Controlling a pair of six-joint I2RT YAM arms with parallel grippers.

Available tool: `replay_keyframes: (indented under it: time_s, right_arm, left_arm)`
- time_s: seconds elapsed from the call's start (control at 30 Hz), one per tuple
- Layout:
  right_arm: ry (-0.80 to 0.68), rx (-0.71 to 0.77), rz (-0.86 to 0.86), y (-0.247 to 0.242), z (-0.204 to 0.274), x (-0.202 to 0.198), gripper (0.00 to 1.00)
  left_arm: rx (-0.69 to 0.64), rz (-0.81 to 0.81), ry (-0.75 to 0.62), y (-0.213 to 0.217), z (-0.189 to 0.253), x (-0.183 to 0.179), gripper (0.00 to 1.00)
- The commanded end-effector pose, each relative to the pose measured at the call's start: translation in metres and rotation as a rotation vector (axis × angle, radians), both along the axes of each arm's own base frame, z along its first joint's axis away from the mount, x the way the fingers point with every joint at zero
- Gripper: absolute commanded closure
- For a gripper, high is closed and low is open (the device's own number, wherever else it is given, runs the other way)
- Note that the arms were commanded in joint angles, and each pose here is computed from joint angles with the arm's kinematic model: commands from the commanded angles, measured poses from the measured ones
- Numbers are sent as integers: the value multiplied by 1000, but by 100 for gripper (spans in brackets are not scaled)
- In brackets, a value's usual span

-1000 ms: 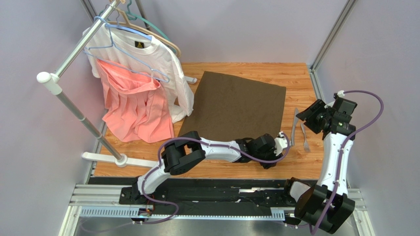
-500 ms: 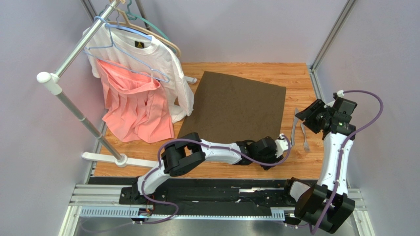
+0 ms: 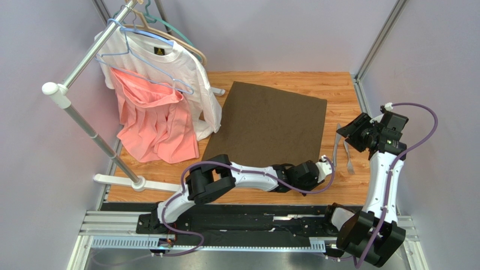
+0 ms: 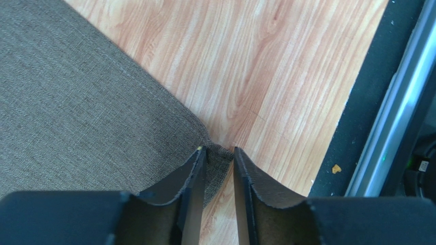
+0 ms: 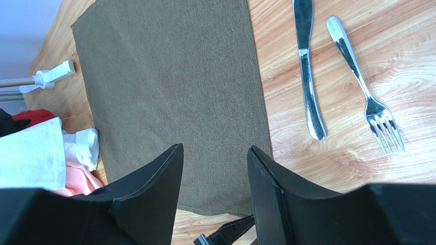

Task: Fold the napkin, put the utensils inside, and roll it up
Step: Fold the napkin

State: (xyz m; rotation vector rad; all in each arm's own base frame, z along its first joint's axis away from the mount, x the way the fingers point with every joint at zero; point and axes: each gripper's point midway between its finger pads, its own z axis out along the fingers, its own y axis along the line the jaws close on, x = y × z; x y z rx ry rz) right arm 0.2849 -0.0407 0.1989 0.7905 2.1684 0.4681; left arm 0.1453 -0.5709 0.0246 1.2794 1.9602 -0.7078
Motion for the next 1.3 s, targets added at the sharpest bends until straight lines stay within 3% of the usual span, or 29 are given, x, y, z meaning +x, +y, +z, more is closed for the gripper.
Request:
replay_keyframes:
  time_s: [0.0,0.17,0.27,0.3,0.67,0.8,1.03,1.13,1.27]
  right_arm:
    - [-52,-4,6,-1,11,4,47]
    - [-56,-1,4,-1,12,4,47]
    - [-51,0,4,-1,10,4,47]
    - [-51,-3,2,-2,10,4,47]
    - [-38,-17,-15,-10,6,9,47]
    - [-41,-51,-38,-20,11,12,47]
    - [-58,-68,-73,-32,26,14,47]
    - [-67,-71,-77,-33,30,15,47]
    - [-76,-70,-85,-33,35,14,47]
  left_arm:
    - [163,11,30,25,-46,-12,71]
    - [170,2,23,25,-49,-12,76]
    - [178,-16,26,25,-52,-14,91]
    - [171,-28,27,24,-48,-16,100]
    - [-17,-121,121,14,29,-44,100]
    - [-106,-202,244,5,58,-70,100]
    - [-173,-275,329,1,90,-96,100]
    - [-183,-289,328,8,103,-101,100]
    - [-151,-235,225,24,121,-79,100]
